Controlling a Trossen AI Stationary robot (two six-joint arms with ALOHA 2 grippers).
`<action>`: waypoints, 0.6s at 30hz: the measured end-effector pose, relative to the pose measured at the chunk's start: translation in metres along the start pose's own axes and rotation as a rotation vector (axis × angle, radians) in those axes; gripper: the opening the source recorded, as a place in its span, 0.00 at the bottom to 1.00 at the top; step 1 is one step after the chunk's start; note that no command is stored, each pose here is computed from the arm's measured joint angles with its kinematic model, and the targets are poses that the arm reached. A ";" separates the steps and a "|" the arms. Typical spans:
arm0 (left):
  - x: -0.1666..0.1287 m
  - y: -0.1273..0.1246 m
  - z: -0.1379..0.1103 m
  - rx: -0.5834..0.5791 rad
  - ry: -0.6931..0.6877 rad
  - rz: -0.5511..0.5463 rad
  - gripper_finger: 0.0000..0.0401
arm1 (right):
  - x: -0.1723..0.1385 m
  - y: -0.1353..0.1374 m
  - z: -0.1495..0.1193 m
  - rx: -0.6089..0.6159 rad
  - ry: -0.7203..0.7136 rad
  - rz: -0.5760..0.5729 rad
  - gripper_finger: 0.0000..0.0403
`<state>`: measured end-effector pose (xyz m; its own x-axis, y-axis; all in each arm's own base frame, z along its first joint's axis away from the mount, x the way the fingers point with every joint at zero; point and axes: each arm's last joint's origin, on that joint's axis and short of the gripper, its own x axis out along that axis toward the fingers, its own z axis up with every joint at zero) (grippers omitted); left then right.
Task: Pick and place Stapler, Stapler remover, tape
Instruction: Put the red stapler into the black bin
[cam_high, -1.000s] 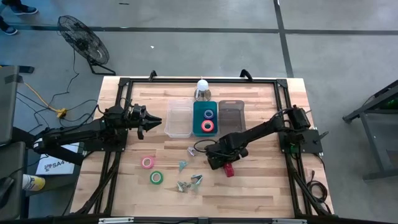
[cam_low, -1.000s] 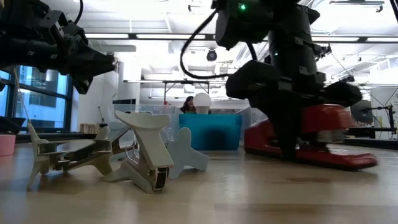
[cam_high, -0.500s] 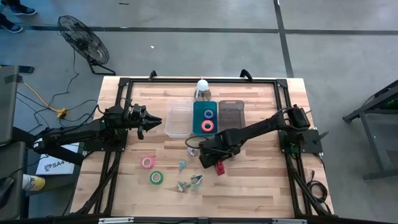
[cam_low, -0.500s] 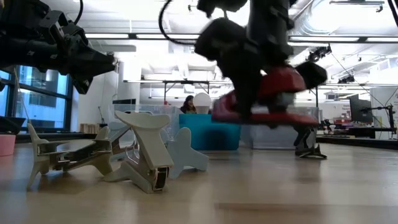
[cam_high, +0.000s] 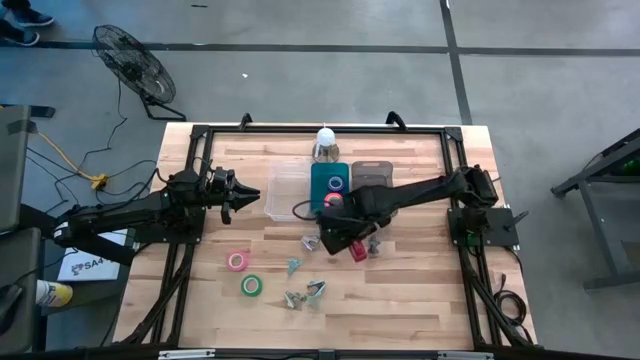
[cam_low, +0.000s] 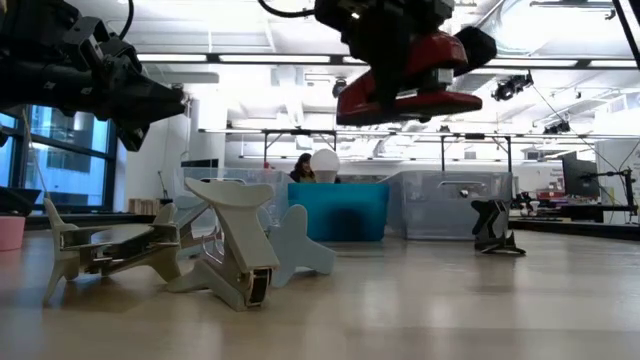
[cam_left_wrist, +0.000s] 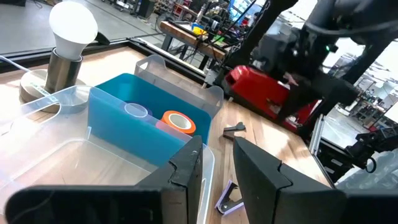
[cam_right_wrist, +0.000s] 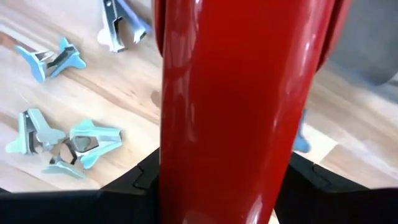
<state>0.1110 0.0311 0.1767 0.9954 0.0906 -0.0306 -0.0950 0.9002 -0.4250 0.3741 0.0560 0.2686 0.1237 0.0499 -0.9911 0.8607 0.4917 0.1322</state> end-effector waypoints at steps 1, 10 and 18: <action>0.000 0.000 0.000 0.000 0.000 0.000 0.22 | -0.003 -0.002 0.002 0.000 -0.001 -0.004 0.47; 0.000 0.000 0.000 0.000 0.000 -0.001 0.22 | -0.019 -0.031 0.018 0.000 -0.042 -0.030 0.47; 0.000 0.000 0.000 0.000 0.000 0.000 0.22 | -0.028 -0.050 0.030 -0.030 -0.067 -0.041 0.47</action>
<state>0.1110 0.0311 0.1768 0.9954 0.0904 -0.0307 -0.0949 0.9002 -0.4251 0.3428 0.0039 0.2900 0.1223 -0.0281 -0.9921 0.8508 0.5177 0.0902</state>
